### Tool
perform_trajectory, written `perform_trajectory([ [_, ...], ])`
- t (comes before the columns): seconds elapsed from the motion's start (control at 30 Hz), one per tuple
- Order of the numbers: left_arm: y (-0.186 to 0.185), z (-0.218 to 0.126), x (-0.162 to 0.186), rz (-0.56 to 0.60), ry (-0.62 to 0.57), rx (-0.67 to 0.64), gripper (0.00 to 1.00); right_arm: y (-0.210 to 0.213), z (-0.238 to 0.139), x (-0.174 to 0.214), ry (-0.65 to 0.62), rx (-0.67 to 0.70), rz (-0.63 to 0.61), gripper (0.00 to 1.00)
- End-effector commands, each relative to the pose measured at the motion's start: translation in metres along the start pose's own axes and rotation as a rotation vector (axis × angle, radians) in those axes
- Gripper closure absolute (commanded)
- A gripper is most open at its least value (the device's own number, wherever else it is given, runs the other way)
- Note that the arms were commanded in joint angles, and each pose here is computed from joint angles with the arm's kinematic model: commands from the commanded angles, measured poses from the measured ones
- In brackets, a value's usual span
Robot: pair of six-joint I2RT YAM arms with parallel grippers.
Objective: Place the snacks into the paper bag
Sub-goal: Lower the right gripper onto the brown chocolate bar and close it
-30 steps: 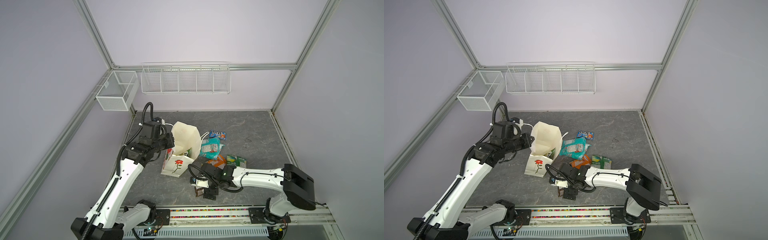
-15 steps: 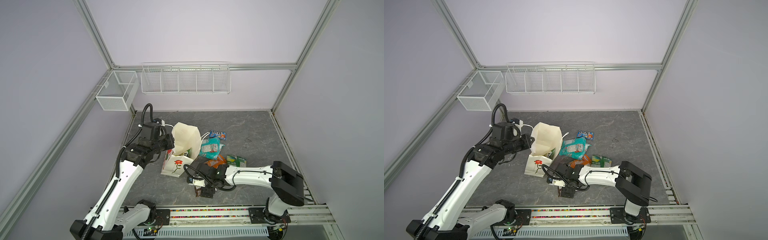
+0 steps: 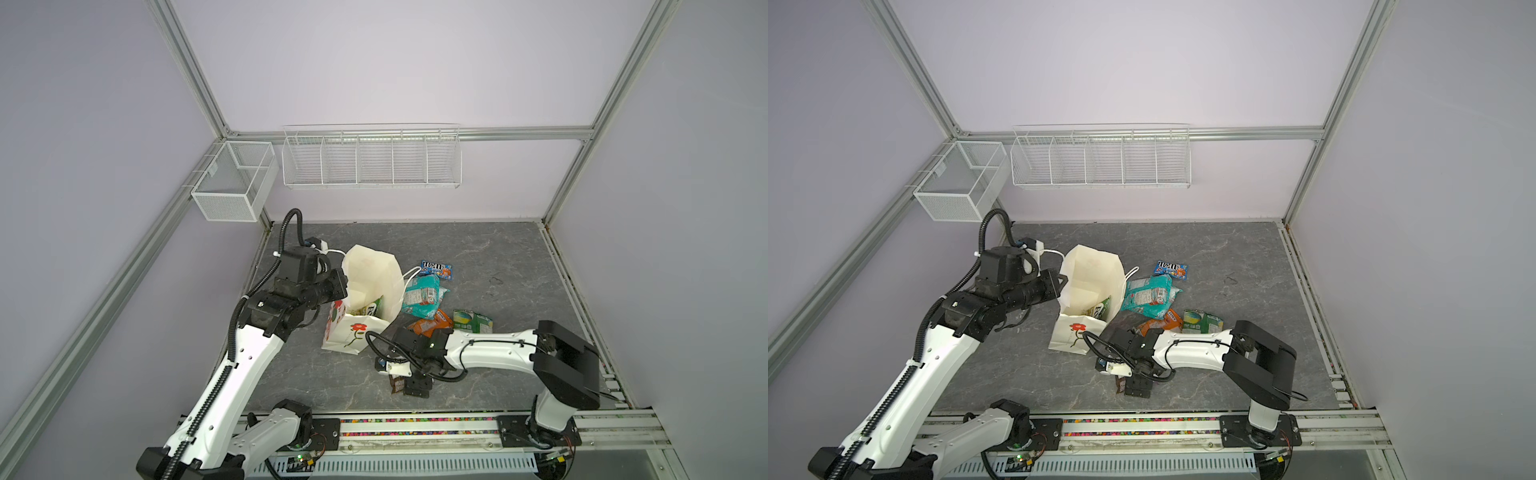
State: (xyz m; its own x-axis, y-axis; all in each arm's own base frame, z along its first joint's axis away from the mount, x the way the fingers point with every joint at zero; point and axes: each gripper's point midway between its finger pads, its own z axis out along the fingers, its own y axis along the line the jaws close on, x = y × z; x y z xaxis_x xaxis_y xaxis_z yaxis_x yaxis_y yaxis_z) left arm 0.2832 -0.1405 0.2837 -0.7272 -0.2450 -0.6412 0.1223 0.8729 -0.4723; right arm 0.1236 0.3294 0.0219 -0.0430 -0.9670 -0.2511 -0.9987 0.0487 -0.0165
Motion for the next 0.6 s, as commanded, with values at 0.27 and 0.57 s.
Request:
perform_trajectory([
  [0.27,0.0026,-0.0027,0.0022,-0.008,0.006,-0.008,1.0,0.0017,0.0046,0.0069,0.033,-0.032,-0.001,0.24],
  [0.57,0.0027,-0.0066,0.0004,-0.003,-0.005,-0.011,1.0,-0.0009,0.0052,0.008,0.046,-0.016,0.018,0.45],
])
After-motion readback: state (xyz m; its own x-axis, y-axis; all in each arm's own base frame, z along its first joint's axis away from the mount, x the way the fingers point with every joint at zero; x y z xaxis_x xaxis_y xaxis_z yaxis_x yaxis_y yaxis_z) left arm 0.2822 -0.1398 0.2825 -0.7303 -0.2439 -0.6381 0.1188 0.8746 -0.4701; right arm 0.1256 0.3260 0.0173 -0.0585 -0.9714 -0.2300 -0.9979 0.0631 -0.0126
